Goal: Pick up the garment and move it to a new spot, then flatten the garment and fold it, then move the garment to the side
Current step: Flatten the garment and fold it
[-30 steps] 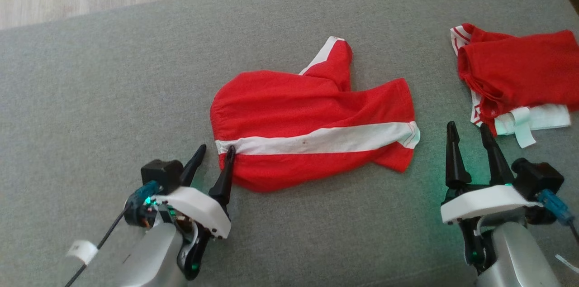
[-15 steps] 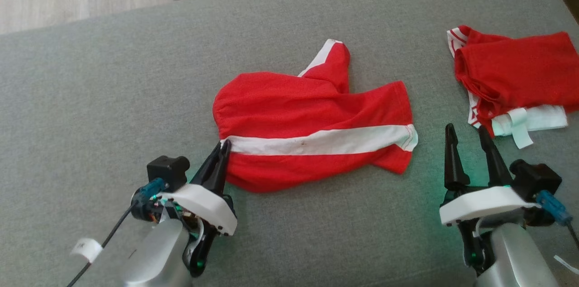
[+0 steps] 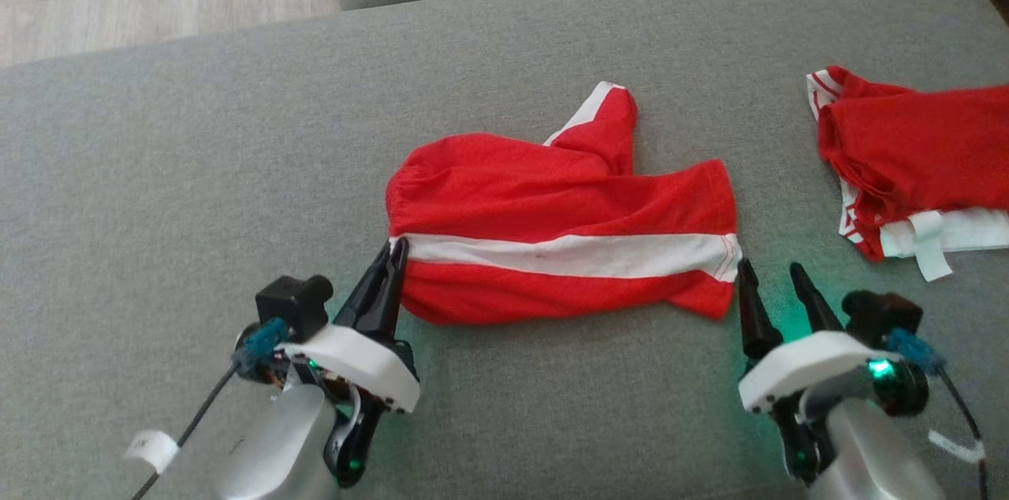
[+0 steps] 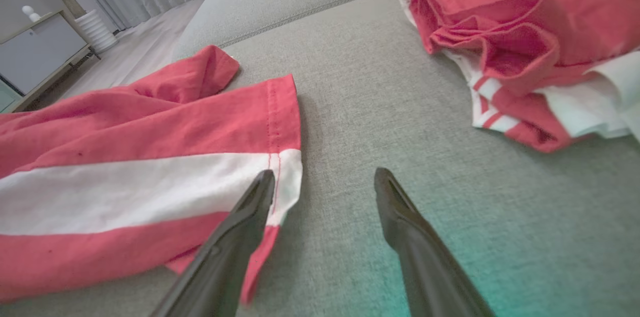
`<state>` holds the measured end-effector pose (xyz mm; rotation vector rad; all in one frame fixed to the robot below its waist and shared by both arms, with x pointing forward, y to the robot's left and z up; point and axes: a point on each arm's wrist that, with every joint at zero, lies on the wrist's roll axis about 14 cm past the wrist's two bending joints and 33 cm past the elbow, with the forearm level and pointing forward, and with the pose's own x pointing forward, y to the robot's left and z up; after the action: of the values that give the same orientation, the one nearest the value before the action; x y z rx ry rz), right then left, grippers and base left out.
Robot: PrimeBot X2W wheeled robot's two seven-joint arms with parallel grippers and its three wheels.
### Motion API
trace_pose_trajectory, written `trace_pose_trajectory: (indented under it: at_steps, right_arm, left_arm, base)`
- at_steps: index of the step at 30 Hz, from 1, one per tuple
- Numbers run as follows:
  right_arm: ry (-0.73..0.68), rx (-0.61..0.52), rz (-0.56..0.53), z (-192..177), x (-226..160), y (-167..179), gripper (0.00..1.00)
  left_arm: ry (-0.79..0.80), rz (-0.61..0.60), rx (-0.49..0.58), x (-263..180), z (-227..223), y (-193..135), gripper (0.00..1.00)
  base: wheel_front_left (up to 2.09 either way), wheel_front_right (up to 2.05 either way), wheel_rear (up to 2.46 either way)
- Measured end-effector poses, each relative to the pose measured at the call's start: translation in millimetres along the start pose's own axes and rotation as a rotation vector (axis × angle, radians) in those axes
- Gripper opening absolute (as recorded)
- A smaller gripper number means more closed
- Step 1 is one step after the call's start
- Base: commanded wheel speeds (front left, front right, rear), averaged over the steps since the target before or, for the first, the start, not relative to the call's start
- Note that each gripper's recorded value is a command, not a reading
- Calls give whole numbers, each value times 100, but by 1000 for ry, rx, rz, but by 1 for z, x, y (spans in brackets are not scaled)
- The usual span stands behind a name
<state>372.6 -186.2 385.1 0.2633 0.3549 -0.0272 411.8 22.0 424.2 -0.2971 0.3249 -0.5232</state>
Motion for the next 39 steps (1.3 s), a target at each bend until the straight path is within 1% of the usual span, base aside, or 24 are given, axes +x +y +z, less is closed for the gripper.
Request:
trace_pose_trajectory:
  at_steps: [4, 11, 12, 13, 14, 15, 16, 17, 24, 28, 32, 35, 39]
  right_arm:
    - [25, 27, 28, 1, 14, 11, 100]
    - [82, 31, 38, -15, 18, 16, 100]
    - [84, 33, 36, -15, 18, 16, 94]
    - [85, 33, 36, -16, 18, 16, 78]
    - [84, 33, 37, -15, 19, 16, 51]
    - [85, 36, 38, -15, 20, 16, 38]
    - [87, 40, 40, -15, 21, 17, 16]
    - [90, 40, 44, -16, 21, 19, 0]
    - [84, 39, 56, -15, 22, 23, 0]
    - [39, 27, 68, -2, 23, 23, 0]
    - [-80, -11, 104, 36, 24, 26, 0]
    - [-200, -37, 139, 75, 22, 31, 0]
    - [-366, -80, 197, 130, 11, 41, 0]
  left_arm:
    - [10, -3, -5, -3, -6, -1, 0]
    - [11, -1, -11, -2, -7, 0, 0]
    - [12, 2, -15, -2, -7, 1, 0]
    - [12, 4, -18, -2, -7, 1, 0]
    - [12, 6, -18, -2, -7, 1, 0]
    - [12, 6, -18, -1, -7, 2, 0]
    - [12, 6, -18, -1, -7, 1, 0]
    - [13, 5, -18, -1, -7, 1, 0]
    - [9, 3, -16, -1, -6, 1, 0]
    - [-9, 4, -17, -2, -2, 1, 0]
    - [-41, 15, 3, -5, 8, 3, 0]
    - [-79, 9, 43, -6, 22, 5, 0]
    - [-158, -28, 99, -8, 52, -4, 0]
  base:
    - [0, 0, 0]
    - [0, 0, 0]
    - [0, 0, 0]
    - [0, 0, 0]
    - [0, 0, 0]
    - [0, 0, 0]
    - [0, 0, 0]
    - [0, 0, 0]
    - [0, 0, 0]
    - [0, 0, 0]
    - [0, 0, 0]
    - [0, 0, 0]
    - [0, 0, 0]
